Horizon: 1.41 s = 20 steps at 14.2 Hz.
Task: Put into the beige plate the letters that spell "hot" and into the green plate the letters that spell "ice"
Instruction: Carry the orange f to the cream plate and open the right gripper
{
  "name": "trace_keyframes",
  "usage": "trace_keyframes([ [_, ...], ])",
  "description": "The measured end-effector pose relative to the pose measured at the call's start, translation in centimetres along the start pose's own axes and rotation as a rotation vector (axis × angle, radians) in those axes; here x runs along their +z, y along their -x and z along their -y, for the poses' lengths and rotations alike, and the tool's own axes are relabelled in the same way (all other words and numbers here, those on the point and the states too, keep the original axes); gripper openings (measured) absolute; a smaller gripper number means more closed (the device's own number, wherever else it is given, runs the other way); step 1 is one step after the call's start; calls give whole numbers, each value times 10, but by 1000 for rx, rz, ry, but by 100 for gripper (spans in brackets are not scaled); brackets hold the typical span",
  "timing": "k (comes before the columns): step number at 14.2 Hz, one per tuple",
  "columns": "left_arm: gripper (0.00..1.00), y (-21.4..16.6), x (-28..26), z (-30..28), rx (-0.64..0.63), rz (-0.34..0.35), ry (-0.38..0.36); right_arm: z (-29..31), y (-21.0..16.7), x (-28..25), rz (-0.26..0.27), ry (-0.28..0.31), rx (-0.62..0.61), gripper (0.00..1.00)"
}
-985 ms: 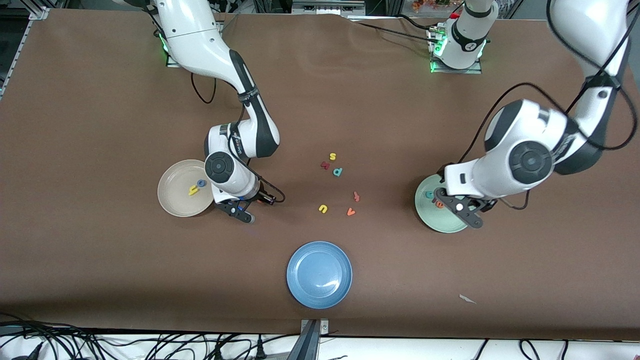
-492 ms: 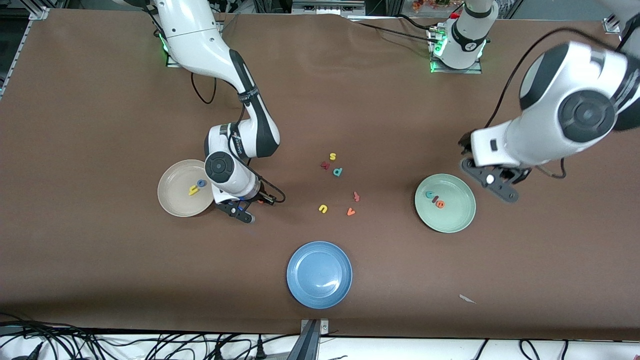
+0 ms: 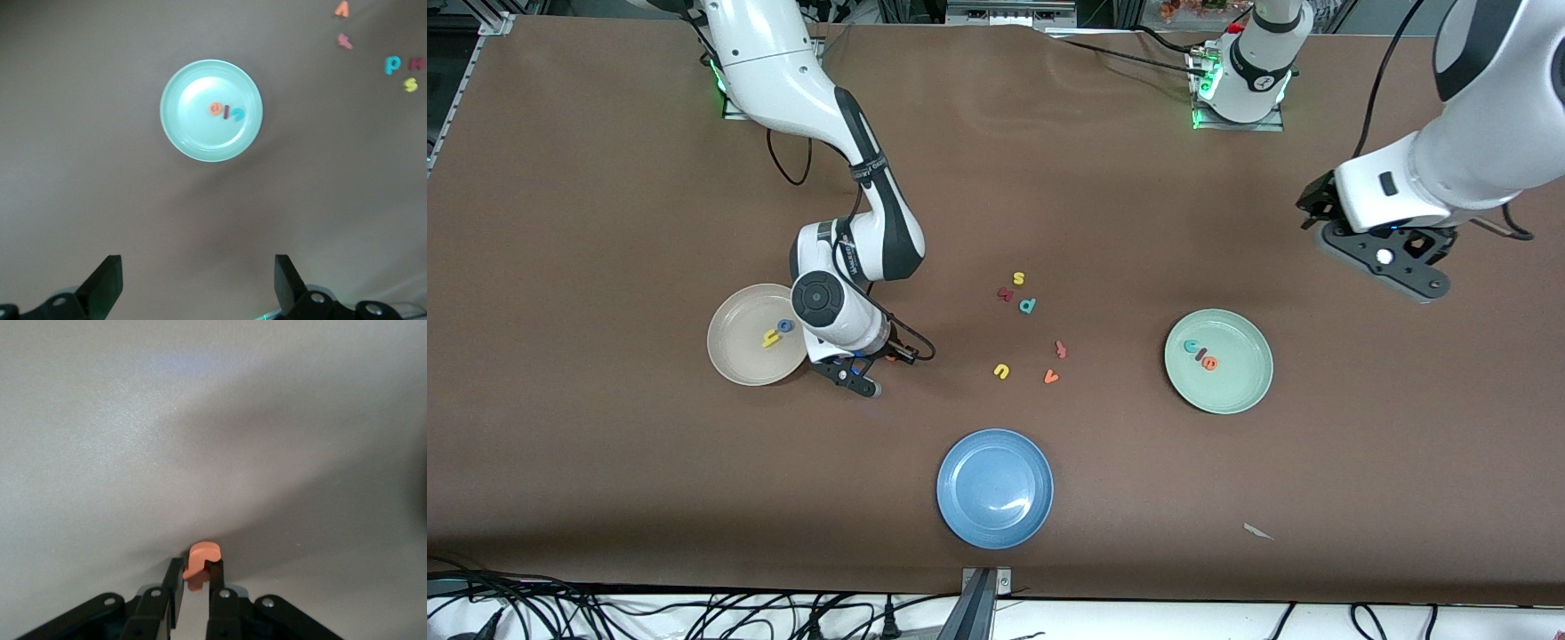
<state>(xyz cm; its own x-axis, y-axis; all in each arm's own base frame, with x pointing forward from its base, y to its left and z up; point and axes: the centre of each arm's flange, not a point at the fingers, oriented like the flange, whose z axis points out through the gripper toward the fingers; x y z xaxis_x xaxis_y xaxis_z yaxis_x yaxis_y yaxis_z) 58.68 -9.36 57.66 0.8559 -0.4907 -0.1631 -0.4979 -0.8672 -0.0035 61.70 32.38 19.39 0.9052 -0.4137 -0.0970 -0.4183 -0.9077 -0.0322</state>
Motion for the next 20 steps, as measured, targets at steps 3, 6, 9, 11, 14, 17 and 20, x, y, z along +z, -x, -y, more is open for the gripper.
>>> trace_keyframes([
  [3, 100, 10, 7, 39, -96, -41, 71, -12, -24, -40, 15, 42, -88, 20],
  [6, 100, 16, 11, 51, -232, -31, 71, -52, -51, -75, 66, 87, -206, 20],
  [9, 100, 12, 5, 38, -301, -56, 58, -103, -71, -86, 95, 99, -297, 20],
  [11, 100, 20, 5, 36, -319, -73, 51, -134, -79, -81, 116, 109, -339, 20],
  [14, 100, 47, 16, 35, -340, -50, 53, -171, -87, -68, 120, 121, -396, 20],
  [17, 100, 59, 17, 32, -348, -59, 50, -200, -97, -66, 117, 134, -432, 20],
  [20, 100, 61, 14, 32, -357, -69, 47, -202, -103, -79, 92, 129, -437, 42],
])
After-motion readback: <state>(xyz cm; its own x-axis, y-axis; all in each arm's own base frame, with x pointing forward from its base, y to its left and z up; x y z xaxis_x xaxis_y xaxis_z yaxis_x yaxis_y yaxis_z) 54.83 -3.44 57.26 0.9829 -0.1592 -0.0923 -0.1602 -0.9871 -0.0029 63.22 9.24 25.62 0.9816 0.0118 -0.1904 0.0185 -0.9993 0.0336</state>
